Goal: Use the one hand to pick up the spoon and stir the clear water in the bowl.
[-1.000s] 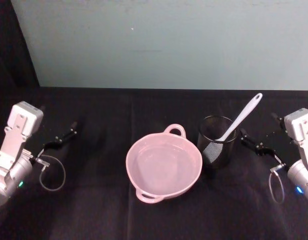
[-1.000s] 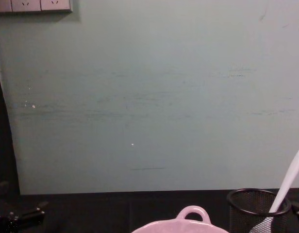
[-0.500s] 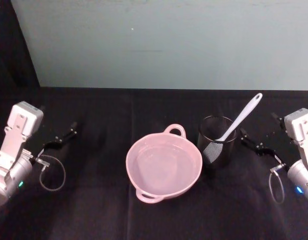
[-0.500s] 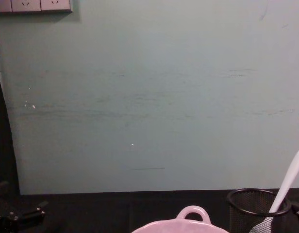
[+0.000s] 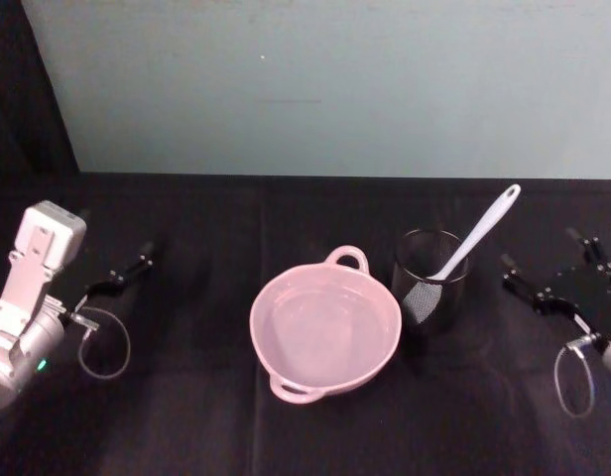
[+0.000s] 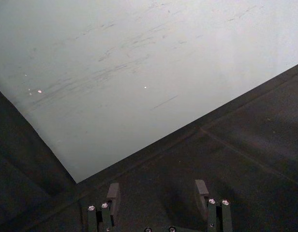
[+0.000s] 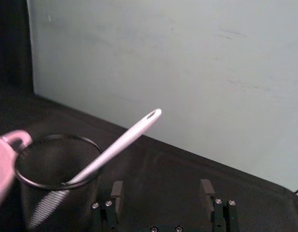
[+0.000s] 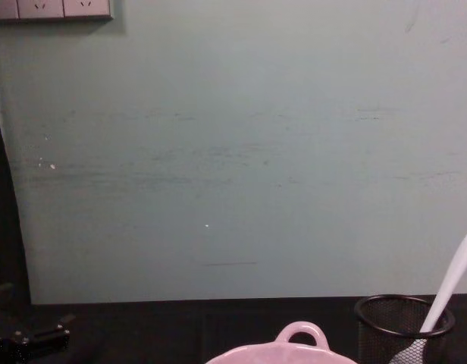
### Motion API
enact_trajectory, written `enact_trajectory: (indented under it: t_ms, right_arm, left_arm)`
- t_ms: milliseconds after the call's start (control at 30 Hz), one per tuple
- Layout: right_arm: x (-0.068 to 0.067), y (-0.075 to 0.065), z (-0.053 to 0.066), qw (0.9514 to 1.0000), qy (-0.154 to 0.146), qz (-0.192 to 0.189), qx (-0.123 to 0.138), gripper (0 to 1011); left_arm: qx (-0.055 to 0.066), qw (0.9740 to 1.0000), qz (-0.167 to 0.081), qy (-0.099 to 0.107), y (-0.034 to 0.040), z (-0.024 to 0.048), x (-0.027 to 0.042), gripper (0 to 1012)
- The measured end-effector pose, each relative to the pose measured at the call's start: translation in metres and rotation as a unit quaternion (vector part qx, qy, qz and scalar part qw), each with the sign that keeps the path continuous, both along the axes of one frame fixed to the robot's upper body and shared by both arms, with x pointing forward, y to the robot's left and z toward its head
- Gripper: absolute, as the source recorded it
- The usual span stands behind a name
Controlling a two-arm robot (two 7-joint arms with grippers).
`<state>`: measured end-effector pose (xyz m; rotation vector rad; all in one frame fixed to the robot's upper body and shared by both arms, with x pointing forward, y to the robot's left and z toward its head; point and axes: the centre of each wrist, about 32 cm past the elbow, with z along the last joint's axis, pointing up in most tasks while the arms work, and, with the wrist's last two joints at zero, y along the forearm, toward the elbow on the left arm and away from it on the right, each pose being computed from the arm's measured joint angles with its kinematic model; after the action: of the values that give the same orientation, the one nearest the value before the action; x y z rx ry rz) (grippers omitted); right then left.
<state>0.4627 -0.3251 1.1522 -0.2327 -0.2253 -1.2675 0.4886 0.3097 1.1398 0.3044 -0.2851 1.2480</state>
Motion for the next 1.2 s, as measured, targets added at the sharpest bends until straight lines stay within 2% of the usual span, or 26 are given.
enact_trajectory:
  t_ms: [100,133,167,200,233,267,333,400,467,500,600,633,667,700,900,1067,1200]
  right_arm:
    - [-0.006,-0.005,0.004,0.999,0.003,0.011,0.042,1003]
    - [-0.009,-0.007,0.005,0.9968,0.009,0.021,0.077,1003]
    - [-0.009,-0.007,0.005,0.9968,0.009,0.021,0.077,1003]
    - [-0.01,-0.009,0.006,0.9937,0.015,0.03,0.107,1003]
    - [-0.01,-0.01,0.006,0.9914,0.018,0.034,0.125,1003]
    - [-0.01,-0.012,0.007,0.9862,0.024,0.044,0.158,1003]
    - [-0.009,-0.013,0.007,0.9802,0.03,0.052,0.189,1002]
    - [-0.008,-0.015,0.006,0.9699,0.043,0.063,0.231,1002]
    - [-0.006,-0.015,0.006,0.9635,0.052,0.068,0.254,1003]
    - [-0.004,-0.015,0.006,0.9555,0.064,0.072,0.279,1003]
    - [0.0,-0.016,0.006,0.9456,0.078,0.076,0.307,1003]
    - [0.002,-0.017,0.007,0.939,0.089,0.079,0.323,1002]
    - [0.004,-0.017,0.007,0.936,0.094,0.08,0.33,1002]
    - [0.007,-0.017,0.008,0.9298,0.104,0.082,0.343,1002]
    - [0.021,-0.017,0.015,0.9129,0.138,0.091,0.373,1003]
    - [0.03,-0.015,0.018,0.9086,0.152,0.094,0.378,1002]
    - [0.037,-0.012,0.021,0.9082,0.157,0.095,0.376,1003]
  left_arm:
    - [0.0,1.0,0.0,0.0,0.0,0.0,0.0,1005]
    - [0.0,1.0,0.0,0.0,0.0,0.0,0.0,1005]
    - [0.0,1.0,0.0,0.0,0.0,0.0,0.0,1005]
    - [0.0,1.0,0.0,0.0,0.0,0.0,0.0,1005]
    - [0.0,1.0,0.0,0.0,0.0,0.0,0.0,1005]
    - [0.0,1.0,0.0,0.0,0.0,0.0,0.0,1005]
    - [0.0,1.0,0.0,0.0,0.0,0.0,0.0,1005]
    - [0.0,1.0,0.0,0.0,0.0,0.0,0.0,1005]
    - [0.0,1.0,0.0,0.0,0.0,0.0,0.0,1005]
    - [0.0,1.0,0.0,0.0,0.0,0.0,0.0,1005]
    - [0.0,1.0,0.0,0.0,0.0,0.0,0.0,1005]
    - [0.0,1.0,0.0,0.0,0.0,0.0,0.0,1005]
    - [0.0,1.0,0.0,0.0,0.0,0.0,0.0,1005]
    - [0.0,1.0,0.0,0.0,0.0,0.0,0.0,1005]
    - [0.0,1.0,0.0,0.0,0.0,0.0,0.0,1005]
    - [0.0,1.0,0.0,0.0,0.0,0.0,0.0,1005]
    - [0.0,1.0,0.0,0.0,0.0,0.0,0.0,1005]
